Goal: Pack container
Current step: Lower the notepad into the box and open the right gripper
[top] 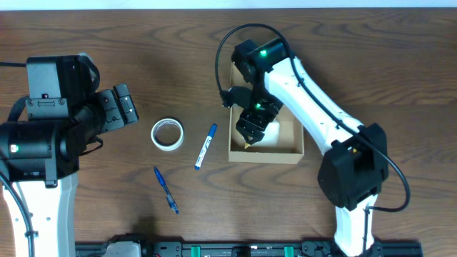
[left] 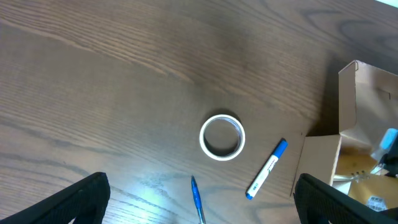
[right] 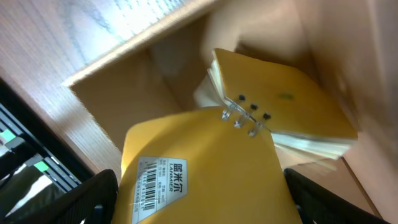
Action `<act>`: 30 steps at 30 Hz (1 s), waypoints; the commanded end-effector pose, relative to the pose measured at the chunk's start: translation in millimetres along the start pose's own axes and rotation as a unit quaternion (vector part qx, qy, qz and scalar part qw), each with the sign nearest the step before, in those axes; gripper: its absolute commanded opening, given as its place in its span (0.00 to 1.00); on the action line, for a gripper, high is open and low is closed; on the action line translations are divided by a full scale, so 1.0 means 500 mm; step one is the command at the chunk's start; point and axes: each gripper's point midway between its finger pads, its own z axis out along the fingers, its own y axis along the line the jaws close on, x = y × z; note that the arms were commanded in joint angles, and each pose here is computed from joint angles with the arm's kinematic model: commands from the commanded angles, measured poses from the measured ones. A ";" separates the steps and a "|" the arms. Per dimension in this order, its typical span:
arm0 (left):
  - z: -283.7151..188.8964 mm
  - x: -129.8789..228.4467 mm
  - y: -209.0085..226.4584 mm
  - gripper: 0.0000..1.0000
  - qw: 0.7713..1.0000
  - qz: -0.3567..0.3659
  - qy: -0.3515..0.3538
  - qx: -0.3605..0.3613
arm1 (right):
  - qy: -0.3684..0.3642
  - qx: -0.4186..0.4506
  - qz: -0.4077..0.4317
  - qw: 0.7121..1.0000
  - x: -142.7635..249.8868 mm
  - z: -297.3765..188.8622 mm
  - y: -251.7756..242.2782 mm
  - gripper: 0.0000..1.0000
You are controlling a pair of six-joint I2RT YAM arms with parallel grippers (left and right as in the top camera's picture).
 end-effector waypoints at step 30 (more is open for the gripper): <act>-0.009 0.003 0.002 0.95 1.000 0.001 0.001 -0.003 | -0.011 0.024 0.152 0.988 0.019 -0.005 -0.055 0.03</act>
